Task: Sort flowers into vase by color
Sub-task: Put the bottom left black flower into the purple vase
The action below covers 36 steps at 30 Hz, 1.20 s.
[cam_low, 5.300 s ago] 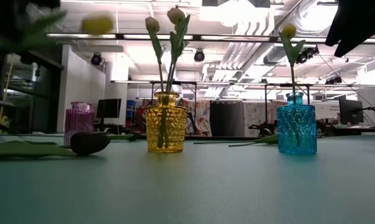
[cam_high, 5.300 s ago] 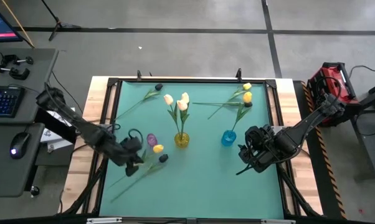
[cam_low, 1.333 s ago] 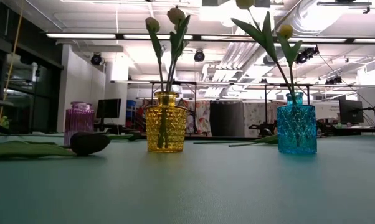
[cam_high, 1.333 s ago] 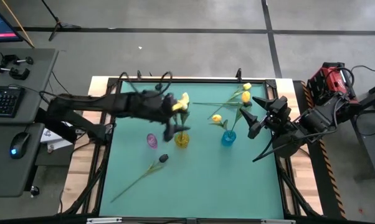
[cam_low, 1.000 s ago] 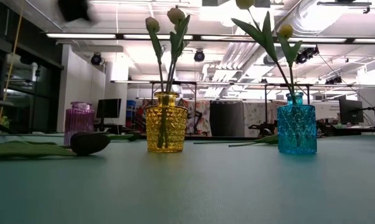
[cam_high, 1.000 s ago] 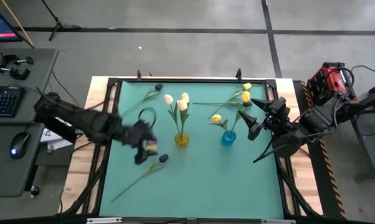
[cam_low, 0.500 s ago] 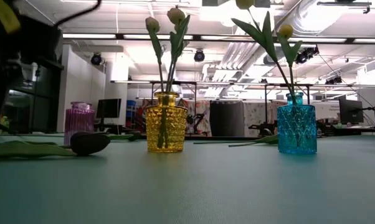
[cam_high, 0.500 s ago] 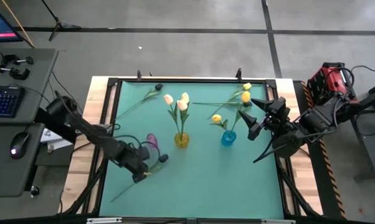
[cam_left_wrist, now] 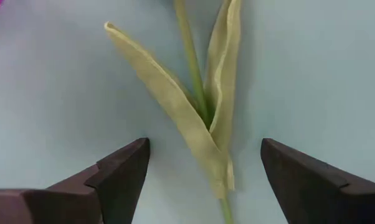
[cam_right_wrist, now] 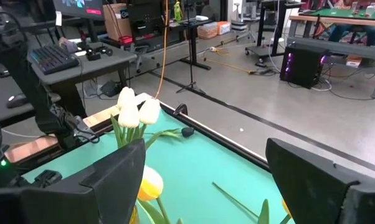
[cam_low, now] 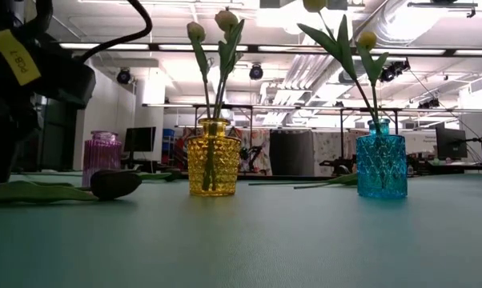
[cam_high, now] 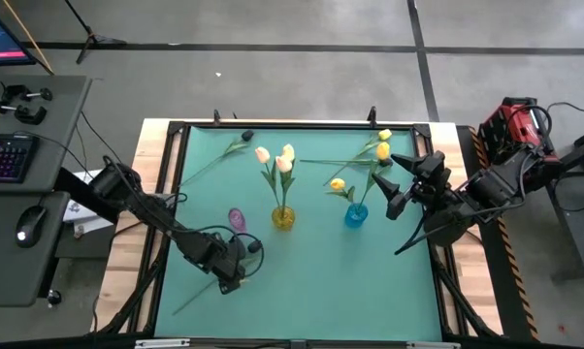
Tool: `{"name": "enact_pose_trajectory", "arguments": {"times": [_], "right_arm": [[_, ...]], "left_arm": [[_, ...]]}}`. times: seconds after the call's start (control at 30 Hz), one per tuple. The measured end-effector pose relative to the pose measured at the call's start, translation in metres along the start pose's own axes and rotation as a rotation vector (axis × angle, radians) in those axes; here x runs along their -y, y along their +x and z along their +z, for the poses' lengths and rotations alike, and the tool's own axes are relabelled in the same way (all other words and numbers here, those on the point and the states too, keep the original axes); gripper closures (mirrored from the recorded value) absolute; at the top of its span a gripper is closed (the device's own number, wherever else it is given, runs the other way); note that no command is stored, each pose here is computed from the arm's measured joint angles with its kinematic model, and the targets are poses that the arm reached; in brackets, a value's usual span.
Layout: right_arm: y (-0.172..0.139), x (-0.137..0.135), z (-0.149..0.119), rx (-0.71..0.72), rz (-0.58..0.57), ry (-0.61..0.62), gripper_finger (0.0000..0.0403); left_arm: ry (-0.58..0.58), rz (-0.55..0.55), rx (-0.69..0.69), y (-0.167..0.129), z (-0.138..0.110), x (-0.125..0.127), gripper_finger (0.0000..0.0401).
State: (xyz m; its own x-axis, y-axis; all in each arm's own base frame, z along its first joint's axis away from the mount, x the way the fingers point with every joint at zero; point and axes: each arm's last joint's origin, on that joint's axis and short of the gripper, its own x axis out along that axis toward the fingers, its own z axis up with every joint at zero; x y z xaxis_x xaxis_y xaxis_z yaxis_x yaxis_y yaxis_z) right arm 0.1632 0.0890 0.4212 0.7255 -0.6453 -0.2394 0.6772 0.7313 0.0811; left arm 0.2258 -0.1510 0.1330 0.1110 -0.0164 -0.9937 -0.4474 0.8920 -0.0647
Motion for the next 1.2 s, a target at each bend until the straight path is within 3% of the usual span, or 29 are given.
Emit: {"name": "enact_pose_trajectory", "arguments": {"times": [0.13, 0.2, 0.3, 0.37, 0.47, 0.57, 0.67, 0.8, 0.97, 1.1, 1.2], "right_arm": [[0.0, 0.0, 0.0, -0.009, 0.004, -0.007, 0.0082], [0.0, 0.0, -0.001, -0.015, 0.006, -0.011, 0.0082], [0.0, 0.001, -0.001, -0.023, 0.009, -0.019, 0.0082], [0.0, 0.001, -0.001, -0.024, 0.008, -0.022, 0.0082], [0.0, 0.001, -0.002, -0.024, 0.008, -0.024, 0.0082], [0.0, 0.002, -0.002, -0.025, 0.006, -0.03, 0.0082], [0.0, 0.002, -0.002, -0.026, 0.005, -0.032, 0.0082], [0.0, 0.002, -0.002, -0.026, 0.004, -0.029, 0.0082], [0.0, 0.002, -0.002, -0.026, 0.004, -0.008, 0.0082], [0.0, 0.002, -0.002, -0.026, 0.004, -0.007, 0.0082], [0.0, 0.002, -0.002, -0.026, 0.004, -0.007, 0.0082]], "left_arm": [[0.002, 0.055, -0.028, 0.004, -0.002, -0.003, 0.016], [0.001, 0.063, -0.033, 0.003, -0.003, -0.005, 0.0221], [-0.002, 0.055, -0.016, -0.005, -0.003, -0.007, 0.0344], [-0.001, 0.062, -0.007, -0.013, -0.004, -0.009, 0.0382], [0.002, 0.029, 0.051, -0.037, -0.002, -0.01, 0.0385], [0.05, -0.033, 0.194, -0.072, -0.002, -0.013, 0.0397], [0.056, -0.117, 0.427, -0.116, -0.002, -0.019, 0.0397], [-0.021, -0.138, 0.792, -0.169, -0.006, -0.043, 0.0399], [-0.203, -0.036, 1.2, -0.215, -0.014, -0.079, 0.04], [-0.289, 0.084, 1.338, -0.225, -0.02, -0.096, 0.04], [-0.355, 0.122, 1.383, -0.211, -0.022, -0.101, 0.0401]]}}
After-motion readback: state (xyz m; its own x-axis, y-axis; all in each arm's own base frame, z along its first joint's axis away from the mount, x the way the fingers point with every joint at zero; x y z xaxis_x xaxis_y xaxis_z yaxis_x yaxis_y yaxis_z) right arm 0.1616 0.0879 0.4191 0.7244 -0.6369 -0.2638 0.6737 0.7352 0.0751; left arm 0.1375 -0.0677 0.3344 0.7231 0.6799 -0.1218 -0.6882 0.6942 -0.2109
